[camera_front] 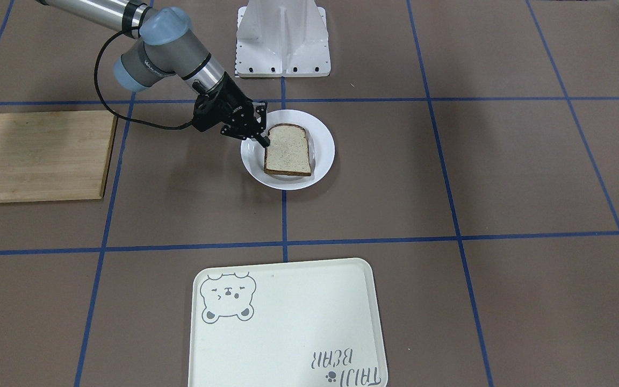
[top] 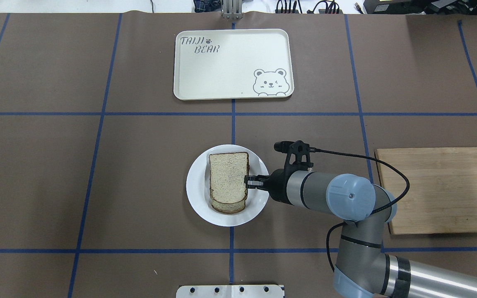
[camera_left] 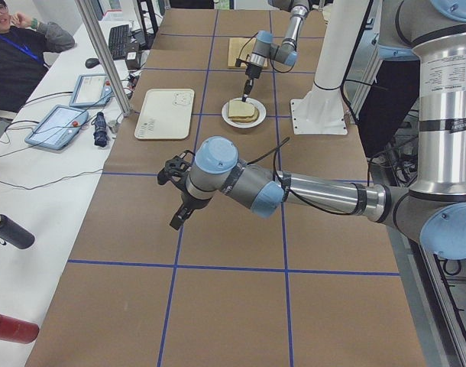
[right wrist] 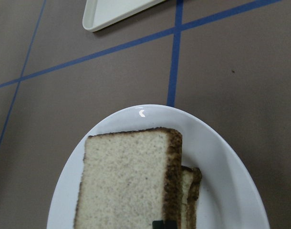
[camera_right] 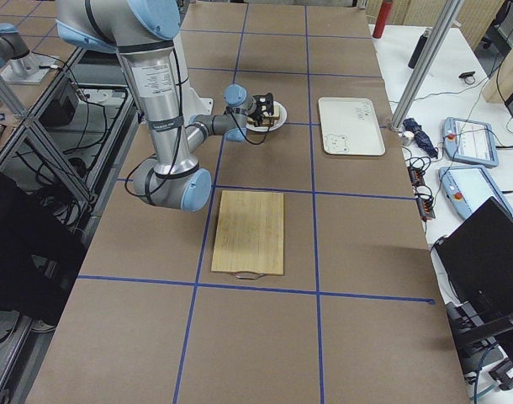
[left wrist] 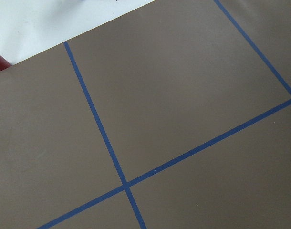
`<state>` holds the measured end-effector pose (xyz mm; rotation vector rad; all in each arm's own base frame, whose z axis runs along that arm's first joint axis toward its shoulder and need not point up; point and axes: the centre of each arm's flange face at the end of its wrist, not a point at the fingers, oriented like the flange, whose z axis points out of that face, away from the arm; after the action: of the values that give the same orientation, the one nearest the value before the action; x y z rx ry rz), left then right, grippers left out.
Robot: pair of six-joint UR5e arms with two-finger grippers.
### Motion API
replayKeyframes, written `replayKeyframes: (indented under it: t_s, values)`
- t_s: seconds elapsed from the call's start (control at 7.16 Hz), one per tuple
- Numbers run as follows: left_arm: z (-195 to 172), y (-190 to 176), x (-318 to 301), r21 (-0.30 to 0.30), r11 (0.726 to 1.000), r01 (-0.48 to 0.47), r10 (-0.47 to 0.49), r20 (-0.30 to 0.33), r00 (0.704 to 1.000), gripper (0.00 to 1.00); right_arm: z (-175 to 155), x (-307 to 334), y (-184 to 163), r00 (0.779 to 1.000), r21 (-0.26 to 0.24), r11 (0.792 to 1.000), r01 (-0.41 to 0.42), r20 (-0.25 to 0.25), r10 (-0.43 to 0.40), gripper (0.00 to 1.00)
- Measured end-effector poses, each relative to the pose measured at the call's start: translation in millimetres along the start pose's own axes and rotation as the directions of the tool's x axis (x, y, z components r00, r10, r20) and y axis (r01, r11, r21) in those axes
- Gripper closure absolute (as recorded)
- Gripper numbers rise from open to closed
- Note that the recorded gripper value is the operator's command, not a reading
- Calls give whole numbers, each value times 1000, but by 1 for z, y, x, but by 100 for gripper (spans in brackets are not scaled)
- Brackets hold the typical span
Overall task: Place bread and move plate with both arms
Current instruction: 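Lower the bread onto the egg toast and open the right gripper, then withdraw the right arm away while the left arm swings in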
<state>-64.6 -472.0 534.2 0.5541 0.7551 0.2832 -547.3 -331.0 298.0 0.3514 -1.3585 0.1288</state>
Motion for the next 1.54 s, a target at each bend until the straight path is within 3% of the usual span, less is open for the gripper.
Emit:
replayKeyframes:
  t_s: [0.14,0.42,0.7,0.84,1.12,1.26,1.4,1.54]
  values:
    - [0,-2,0,2,1000,6,-6,0,1000,2,6,6,3,1000,0,1000,-3,8,3,0]
    - [-1,-4,1,4,1000,17,-17,0,1000,2,5,13,-13,1000,10,1000,-5,12,5,0]
    - [-1,-4,1,4,1000,19,-19,-1,1000,2,-29,11,-75,999,-30,999,-29,-16,29,0]
    - [-1,-4,2,4,1000,19,-19,-2,1000,2,-54,2,-106,997,-53,997,-53,-53,50,0]
    - [0,-7,4,6,1000,13,-13,-5,1000,2,-109,8,-175,980,-53,991,-120,-164,110,0]
    - [2,-15,11,8,1000,-2,3,-17,1000,2,-140,35,-217,966,-48,992,-114,-239,99,0]
    - [6,-25,21,10,1000,5,-5,-48,999,2,-171,75,-254,944,-62,996,-59,-328,35,0]
    - [10,-35,36,22,999,48,-46,-91,995,2,-201,124,-282,905,-106,994,17,-421,-61,0]
